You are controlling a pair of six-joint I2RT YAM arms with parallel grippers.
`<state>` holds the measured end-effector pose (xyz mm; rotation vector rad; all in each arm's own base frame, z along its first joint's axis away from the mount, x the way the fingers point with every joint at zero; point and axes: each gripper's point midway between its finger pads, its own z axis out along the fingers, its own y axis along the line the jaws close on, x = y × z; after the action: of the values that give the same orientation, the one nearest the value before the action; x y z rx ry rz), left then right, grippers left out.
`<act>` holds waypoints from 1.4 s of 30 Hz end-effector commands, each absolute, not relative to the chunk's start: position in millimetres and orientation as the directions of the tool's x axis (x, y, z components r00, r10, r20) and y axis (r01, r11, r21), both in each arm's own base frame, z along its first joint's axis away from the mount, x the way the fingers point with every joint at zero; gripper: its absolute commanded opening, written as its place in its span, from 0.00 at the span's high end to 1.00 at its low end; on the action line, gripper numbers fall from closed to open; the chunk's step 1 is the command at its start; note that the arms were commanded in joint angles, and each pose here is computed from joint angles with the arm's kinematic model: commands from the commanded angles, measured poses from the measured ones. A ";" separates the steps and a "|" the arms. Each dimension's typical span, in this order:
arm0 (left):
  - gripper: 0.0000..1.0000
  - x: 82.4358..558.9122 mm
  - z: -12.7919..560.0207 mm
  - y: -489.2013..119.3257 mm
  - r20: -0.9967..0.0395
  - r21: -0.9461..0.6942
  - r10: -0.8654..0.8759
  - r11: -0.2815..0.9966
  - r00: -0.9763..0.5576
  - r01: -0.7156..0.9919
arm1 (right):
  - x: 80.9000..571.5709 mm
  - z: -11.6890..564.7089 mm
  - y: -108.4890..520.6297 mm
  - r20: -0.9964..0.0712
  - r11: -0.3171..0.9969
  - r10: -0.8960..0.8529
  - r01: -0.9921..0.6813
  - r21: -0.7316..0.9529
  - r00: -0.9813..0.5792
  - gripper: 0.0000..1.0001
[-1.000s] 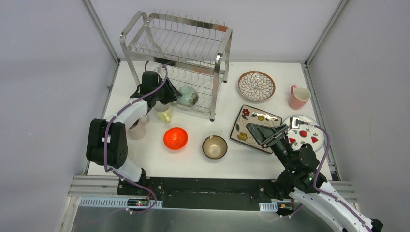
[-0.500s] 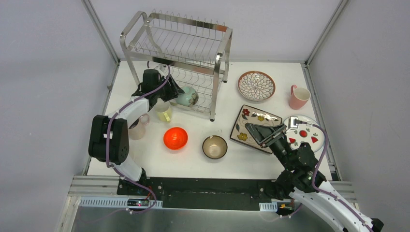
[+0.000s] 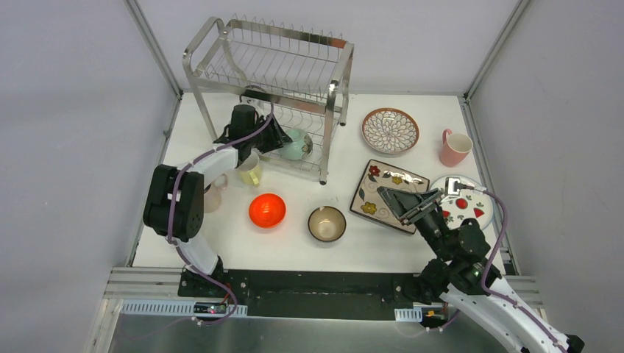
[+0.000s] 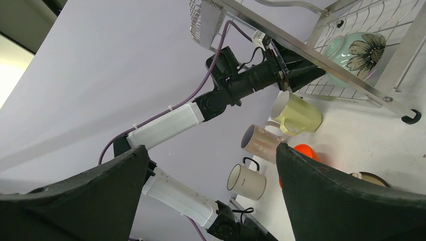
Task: Load the mixed dishes into the dish rack
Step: Move the bowl to the dish rack.
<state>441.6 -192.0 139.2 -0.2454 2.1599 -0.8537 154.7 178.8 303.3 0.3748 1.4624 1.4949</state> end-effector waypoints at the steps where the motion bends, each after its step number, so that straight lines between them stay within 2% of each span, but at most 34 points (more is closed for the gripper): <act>1: 0.53 452.7 160.5 -205.2 -0.644 -0.654 -0.431 0.739 -0.632 0.163 | 150.7 324.2 170.1 -0.396 0.182 0.802 -0.449 0.875 -0.446 0.00; 8: 0.48 442.4 174.9 -199.7 -0.695 -0.615 -0.417 0.767 -0.585 0.183 | 150.2 323.8 169.9 -0.398 0.185 0.801 -0.446 0.876 -0.448 0.00; 11: 0.39 438.1 170.7 -196.8 -0.704 -0.602 -0.413 0.778 -0.578 0.177 | 150.2 322.7 169.7 -0.398 0.185 0.801 -0.447 0.875 -0.448 0.00; 16: 0.32 437.3 169.1 -196.2 -0.710 -0.606 -0.422 0.774 -0.564 0.183 | 148.8 325.5 168.0 -0.396 0.181 0.803 -0.450 0.874 -0.446 0.00; 29: 0.34 448.1 156.5 -210.5 -0.702 -0.622 -0.406 0.749 -0.585 0.227 | 146.1 321.7 165.0 -0.399 0.188 0.800 -0.444 0.876 -0.448 0.00; 41: 0.41 458.1 144.8 -236.3 -0.714 -0.609 -0.393 0.757 -0.579 0.237 | 144.4 323.4 163.1 -0.403 0.197 0.796 -0.436 0.878 -0.452 0.00; 42: 0.41 459.8 144.0 -236.7 -0.716 -0.607 -0.396 0.759 -0.575 0.234 | 147.1 321.2 160.5 -0.424 0.227 0.797 -0.437 0.870 -0.430 0.00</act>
<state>441.9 -227.6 121.6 -0.1396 2.1126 -0.8473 148.9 170.6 305.3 0.3777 1.4720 1.4802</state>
